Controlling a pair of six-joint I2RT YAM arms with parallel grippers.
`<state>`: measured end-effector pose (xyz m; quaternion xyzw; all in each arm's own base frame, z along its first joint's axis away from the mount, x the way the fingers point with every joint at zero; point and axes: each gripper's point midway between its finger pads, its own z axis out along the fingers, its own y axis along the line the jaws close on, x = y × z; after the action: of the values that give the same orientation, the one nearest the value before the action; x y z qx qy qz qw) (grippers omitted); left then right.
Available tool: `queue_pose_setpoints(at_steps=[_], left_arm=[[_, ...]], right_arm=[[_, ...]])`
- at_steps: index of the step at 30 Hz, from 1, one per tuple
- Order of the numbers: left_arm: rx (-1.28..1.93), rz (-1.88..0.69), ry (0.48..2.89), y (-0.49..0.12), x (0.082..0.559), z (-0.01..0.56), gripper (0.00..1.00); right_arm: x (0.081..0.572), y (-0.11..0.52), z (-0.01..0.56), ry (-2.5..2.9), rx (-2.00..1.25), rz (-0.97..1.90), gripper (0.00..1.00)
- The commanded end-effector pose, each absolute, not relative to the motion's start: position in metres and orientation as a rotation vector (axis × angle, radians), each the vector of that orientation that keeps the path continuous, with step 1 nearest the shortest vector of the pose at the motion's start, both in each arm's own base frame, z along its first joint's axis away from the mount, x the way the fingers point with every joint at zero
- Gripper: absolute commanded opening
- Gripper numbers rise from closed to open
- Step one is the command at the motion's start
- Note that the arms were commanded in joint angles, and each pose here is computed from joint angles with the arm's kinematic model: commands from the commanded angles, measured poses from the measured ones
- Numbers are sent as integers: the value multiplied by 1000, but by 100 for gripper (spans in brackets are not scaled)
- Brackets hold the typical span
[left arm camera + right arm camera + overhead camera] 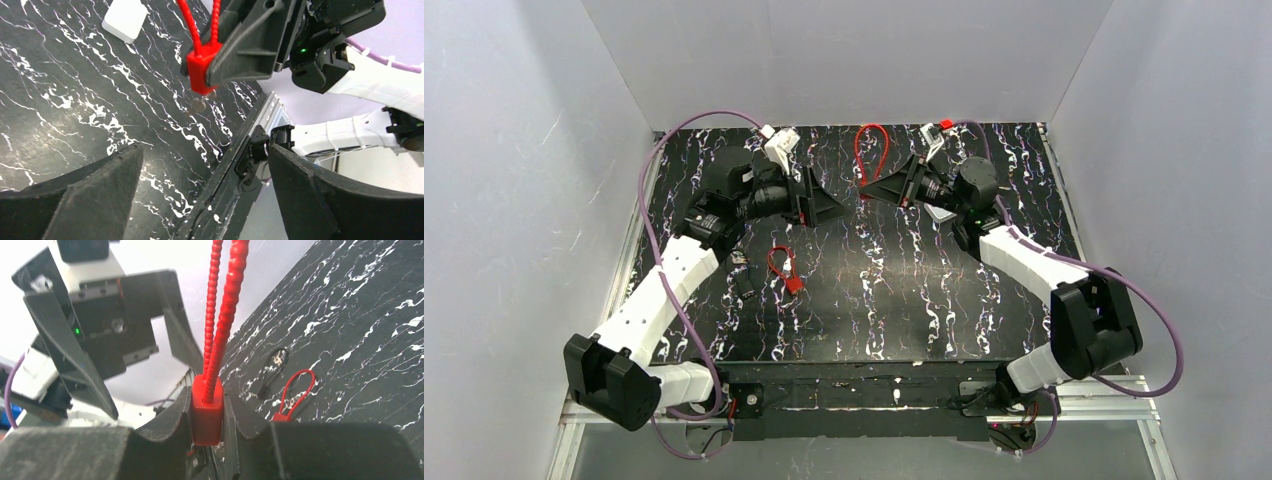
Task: Lock with the key
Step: Lock the lock.
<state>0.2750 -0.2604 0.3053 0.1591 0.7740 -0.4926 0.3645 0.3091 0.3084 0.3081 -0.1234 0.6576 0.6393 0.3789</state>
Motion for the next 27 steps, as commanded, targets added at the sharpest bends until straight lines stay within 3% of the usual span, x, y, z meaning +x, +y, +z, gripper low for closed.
queue_pose_setpoints(at_steps=[1,7,15,18,22,27], left_arm=[[402,-1311,1923,-267,284,319,77],[379,-1260,1948,-274,301,311,59],[381,-1251,1976,-288,310,301,50],[381,-1256,1963,-292,312,302,53],[377,-1234,1968,-293,316,298,69],[366,-1209,1978,-292,320,295,70]], right_arm=[[335,309,335,1622,-143,1649,1],[358,308,304,1844,44,1507,1],[351,315,302,1840,50,1543,1],[343,319,308,1808,27,1591,1],[332,325,318,1763,-27,1646,1],[319,332,329,1712,-89,1700,1]])
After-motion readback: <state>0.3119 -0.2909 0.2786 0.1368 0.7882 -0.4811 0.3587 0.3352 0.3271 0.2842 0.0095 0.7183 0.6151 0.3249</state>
